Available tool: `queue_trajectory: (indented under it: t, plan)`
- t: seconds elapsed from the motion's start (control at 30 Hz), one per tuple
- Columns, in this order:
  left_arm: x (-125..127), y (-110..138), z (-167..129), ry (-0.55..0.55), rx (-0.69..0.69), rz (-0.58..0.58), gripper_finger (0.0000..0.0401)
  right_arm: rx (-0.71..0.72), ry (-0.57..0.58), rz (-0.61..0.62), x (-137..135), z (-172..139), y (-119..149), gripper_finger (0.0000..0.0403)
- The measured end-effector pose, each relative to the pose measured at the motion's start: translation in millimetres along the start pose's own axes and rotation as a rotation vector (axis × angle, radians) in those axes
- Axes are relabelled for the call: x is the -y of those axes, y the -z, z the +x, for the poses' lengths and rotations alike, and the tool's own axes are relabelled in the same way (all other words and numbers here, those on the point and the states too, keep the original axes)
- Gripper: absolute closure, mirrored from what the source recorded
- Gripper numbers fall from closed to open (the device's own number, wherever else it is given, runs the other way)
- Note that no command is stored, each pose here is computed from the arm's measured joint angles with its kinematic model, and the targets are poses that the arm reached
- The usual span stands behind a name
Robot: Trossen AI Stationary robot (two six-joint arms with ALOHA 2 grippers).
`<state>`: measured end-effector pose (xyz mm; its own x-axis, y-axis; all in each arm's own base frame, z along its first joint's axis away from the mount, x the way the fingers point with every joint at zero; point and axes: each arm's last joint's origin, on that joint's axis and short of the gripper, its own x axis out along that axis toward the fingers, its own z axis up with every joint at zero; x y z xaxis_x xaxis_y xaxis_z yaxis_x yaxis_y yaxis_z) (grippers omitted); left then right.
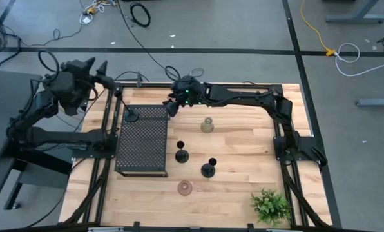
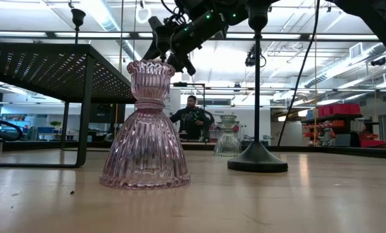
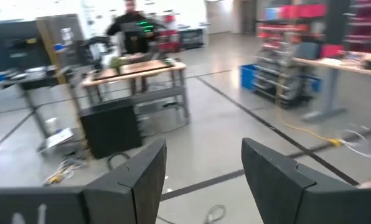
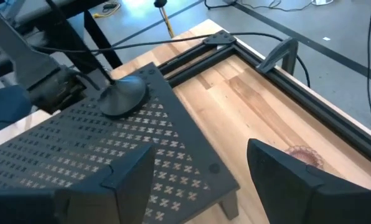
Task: Pick & Place candle stick holders
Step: Put the top pink glass candle holder on the shelf
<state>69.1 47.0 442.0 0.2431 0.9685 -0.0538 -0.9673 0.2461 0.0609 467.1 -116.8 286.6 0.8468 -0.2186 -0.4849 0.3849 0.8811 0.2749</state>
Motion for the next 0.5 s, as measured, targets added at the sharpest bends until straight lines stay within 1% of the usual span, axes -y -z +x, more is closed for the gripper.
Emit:
queue_trajectory:
  t: [0.07,0.17,0.27,0.33,0.4,0.47,0.5]
  plan:
    - [-2.7,1.3,3.6,-0.035,-0.013,0.008,0.019,0.002,-0.006,-0.002,-3.1,-2.9,-1.0,0.0146]
    - [-3.0,5.3,11.5,-0.023,-0.054,0.003,0.019,0.019,-0.019,-0.007,-8.9,-7.3,-3.7,0.0146]
    - [-3.2,10.2,24.9,-0.092,-0.112,0.044,0.019,0.027,-0.028,-0.01,-13.3,-10.0,-4.7,0.0146]
    - [-2.0,13.8,36.9,-0.096,-0.158,0.077,0.019,0.026,-0.034,-0.013,-16.2,-12.2,-4.9,0.0146]
    - [-0.9,17.0,51.5,-0.083,-0.204,0.082,0.0191,0.028,-0.043,-0.017,-20.6,-13.8,-4.7,0.0146]
    - [-3.6,20.7,68.3,-0.109,-0.249,0.099,0.0191,0.025,-0.054,-0.022,-25.7,-14.6,-3.2,0.0146]
    - [-5.3,22.4,76.3,-0.102,-0.268,0.094,0.0191,0.018,-0.058,-0.021,-28.5,-15.3,-2.0,0.0146]
